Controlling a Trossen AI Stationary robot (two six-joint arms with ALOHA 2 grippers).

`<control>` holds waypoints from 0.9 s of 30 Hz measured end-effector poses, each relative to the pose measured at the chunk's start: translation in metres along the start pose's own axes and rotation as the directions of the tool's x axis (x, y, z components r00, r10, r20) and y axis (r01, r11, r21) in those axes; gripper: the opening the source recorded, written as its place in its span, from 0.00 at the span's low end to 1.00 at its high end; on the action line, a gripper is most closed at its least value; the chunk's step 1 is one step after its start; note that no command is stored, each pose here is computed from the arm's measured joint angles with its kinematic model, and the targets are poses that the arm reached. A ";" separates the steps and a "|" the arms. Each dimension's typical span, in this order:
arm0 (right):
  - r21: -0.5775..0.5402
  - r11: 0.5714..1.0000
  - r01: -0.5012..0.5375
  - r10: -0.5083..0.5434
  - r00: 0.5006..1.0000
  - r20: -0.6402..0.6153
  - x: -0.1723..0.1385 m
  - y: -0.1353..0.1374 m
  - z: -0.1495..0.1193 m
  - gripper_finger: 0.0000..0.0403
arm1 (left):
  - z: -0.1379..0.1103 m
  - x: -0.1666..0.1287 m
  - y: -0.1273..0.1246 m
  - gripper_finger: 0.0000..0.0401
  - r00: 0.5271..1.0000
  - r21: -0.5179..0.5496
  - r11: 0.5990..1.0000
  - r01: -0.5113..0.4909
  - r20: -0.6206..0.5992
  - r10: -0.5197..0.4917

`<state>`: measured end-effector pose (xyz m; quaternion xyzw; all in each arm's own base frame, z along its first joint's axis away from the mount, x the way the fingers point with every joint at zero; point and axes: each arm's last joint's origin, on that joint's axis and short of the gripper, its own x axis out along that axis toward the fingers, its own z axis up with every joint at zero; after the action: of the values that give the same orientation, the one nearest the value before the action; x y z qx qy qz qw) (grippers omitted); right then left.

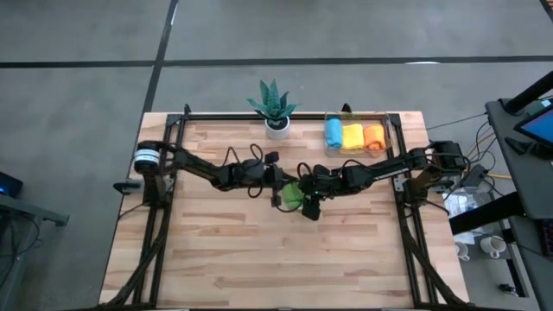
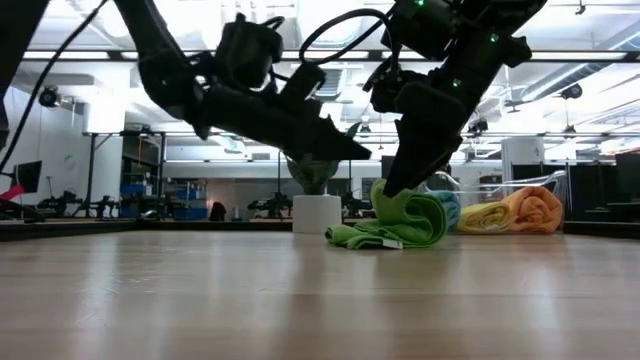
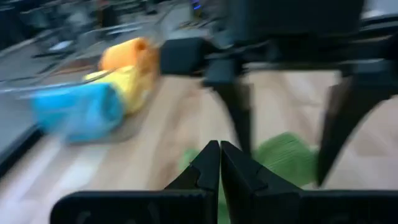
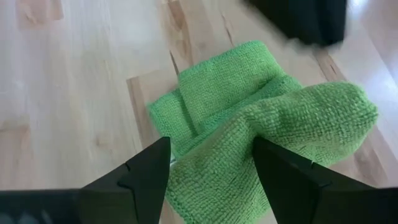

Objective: Roll microfiber towels into tight, uniform cylinder then place into a basket
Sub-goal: Roll the green microfiber cloth

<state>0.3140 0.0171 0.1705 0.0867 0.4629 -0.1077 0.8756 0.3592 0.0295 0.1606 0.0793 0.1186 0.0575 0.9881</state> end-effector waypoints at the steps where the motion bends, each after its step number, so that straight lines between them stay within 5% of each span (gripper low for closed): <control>1: 0.000 1.000 0.000 0.000 1.000 0.000 0.000 0.000 0.000 0.55 | -0.002 0.003 0.000 0.00 1.000 -0.002 1.000 0.024 0.013 -0.024; 10: 0.000 1.000 -0.022 0.022 1.000 -0.005 0.000 0.001 0.000 0.56 | -0.009 0.040 -0.001 0.00 1.000 -0.028 0.999 0.017 0.022 -0.017; 27: 0.000 1.000 -0.021 0.021 1.000 -0.010 0.000 0.001 -0.001 0.56 | -0.020 0.041 -0.002 0.00 0.993 -0.051 0.998 0.027 -0.109 -0.033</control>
<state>0.3138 0.0178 0.1700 0.0918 0.4661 -0.0982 0.8744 0.3944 0.0360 0.1320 0.0500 0.1726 0.0498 0.9825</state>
